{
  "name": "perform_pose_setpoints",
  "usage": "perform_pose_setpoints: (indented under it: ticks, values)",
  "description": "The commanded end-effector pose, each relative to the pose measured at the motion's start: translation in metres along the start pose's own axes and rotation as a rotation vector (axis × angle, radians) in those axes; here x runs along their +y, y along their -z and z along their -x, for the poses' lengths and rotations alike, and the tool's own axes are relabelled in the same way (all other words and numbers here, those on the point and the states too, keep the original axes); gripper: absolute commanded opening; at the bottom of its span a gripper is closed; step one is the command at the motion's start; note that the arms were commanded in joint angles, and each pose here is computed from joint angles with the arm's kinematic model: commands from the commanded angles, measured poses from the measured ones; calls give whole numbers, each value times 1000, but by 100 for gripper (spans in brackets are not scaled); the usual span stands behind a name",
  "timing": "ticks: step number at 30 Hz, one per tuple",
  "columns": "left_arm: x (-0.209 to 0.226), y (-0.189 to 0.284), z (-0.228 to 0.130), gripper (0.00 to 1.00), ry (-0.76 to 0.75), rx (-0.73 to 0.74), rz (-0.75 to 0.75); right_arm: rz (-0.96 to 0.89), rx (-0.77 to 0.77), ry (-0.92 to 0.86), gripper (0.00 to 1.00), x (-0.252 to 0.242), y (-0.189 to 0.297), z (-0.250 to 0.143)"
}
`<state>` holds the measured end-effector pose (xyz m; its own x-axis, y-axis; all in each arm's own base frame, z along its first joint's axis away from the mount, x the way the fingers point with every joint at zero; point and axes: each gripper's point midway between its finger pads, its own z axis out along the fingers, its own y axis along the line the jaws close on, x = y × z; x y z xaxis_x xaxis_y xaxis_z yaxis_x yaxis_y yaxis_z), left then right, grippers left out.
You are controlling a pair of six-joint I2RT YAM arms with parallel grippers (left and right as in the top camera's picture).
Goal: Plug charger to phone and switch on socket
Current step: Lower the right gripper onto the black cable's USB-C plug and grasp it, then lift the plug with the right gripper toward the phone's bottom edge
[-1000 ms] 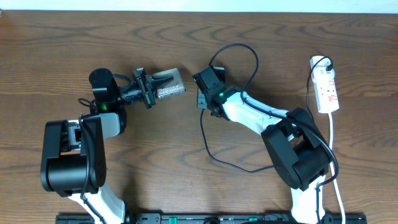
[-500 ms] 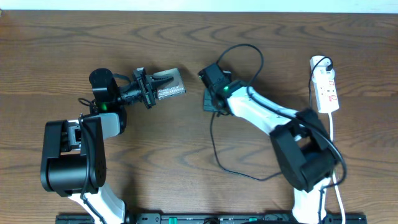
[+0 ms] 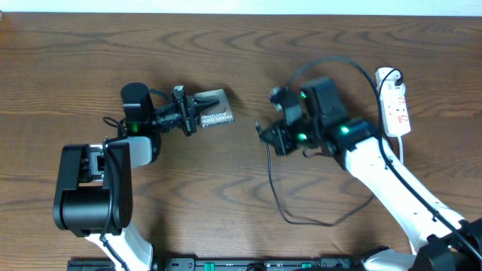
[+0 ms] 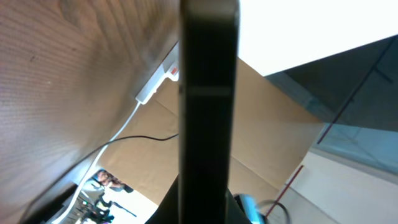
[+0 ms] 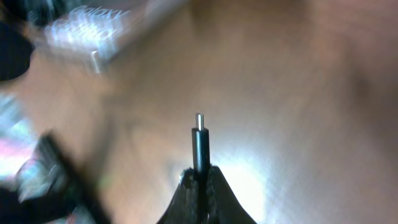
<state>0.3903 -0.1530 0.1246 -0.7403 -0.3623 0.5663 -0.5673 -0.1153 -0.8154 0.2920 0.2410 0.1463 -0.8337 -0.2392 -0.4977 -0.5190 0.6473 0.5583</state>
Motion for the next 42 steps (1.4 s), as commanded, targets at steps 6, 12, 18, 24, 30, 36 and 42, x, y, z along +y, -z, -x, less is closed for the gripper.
perform_pose_setpoints:
  ticks: [6,12,18,24,30,36,42]
  values:
    - [-6,-19,-3,7,-276,-28,1,581,44,-57,1,48,16,-61]
    - [-6,-31,5,7,-338,-114,-1,615,23,-170,1,44,13,-60]
    - [-17,-40,11,7,-416,-205,-36,603,-50,-276,1,28,20,-42]
    - [-21,-42,16,7,-469,-252,-42,597,-50,-400,1,15,14,-32]
    - [-34,-42,10,7,-550,-245,-83,659,-17,-493,1,-2,-9,-27]
    - [-40,-43,4,7,-605,-231,-105,720,-41,-438,1,3,-10,-16]
    - [-38,-45,1,7,-616,-216,-100,718,-69,-402,1,3,-8,-12]
